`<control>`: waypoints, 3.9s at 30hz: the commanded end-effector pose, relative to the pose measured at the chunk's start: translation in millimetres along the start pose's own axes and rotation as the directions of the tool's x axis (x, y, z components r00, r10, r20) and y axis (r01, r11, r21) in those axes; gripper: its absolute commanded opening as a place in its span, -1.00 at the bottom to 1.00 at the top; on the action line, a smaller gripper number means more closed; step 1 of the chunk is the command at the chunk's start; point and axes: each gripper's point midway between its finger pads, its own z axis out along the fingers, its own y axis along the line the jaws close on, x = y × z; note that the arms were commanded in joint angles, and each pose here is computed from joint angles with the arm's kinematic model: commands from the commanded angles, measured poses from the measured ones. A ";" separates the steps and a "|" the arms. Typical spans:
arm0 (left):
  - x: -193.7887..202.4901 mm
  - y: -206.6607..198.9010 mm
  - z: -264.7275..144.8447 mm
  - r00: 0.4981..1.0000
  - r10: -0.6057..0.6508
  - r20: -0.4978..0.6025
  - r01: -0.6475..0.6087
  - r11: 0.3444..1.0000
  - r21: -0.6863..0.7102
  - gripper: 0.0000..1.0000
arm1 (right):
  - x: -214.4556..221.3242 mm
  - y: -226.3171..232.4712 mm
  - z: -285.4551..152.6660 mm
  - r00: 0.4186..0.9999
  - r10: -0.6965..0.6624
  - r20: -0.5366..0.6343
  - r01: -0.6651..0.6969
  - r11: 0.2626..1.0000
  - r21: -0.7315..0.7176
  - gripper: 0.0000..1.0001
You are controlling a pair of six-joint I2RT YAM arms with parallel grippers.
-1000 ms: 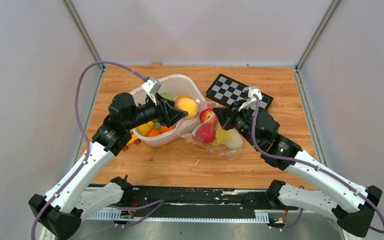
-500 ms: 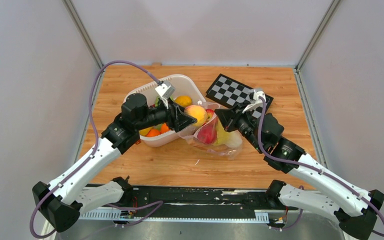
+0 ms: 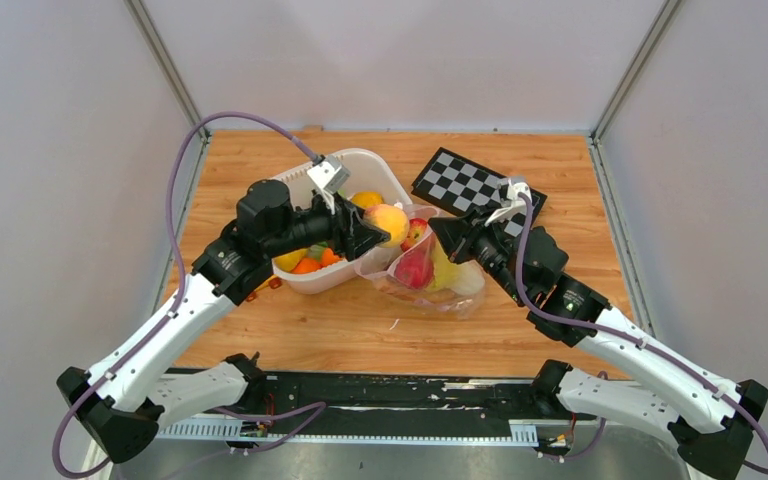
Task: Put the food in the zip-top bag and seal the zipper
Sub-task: Place the fake fruit in the zipper food storage bag.
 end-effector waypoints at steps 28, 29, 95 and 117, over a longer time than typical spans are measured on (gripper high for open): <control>9.0 1.8 33.9 0.997 0.018 -0.079 -0.025 0.996 -0.085 0.19 | -34.8 27.2 -10.1 0.991 0.073 0.109 -0.058 0.989 -0.133 -1.00; 9.5 0.5 36.4 0.997 0.015 -0.079 -0.021 0.997 -0.080 0.19 | -34.0 28.0 -9.8 0.992 0.074 0.106 -0.059 0.989 -0.137 -1.00; 28.5 -23.0 84.8 0.996 -0.005 -0.092 0.009 0.999 0.046 0.13 | -30.6 4.6 -16.5 0.984 0.118 0.135 -0.108 0.991 -0.074 -1.00; 19.2 78.2 12.8 0.991 0.102 -0.083 -0.129 0.868 -0.480 0.92 | -33.9 -29.7 -34.6 0.978 0.094 0.189 -0.108 0.992 0.063 -1.00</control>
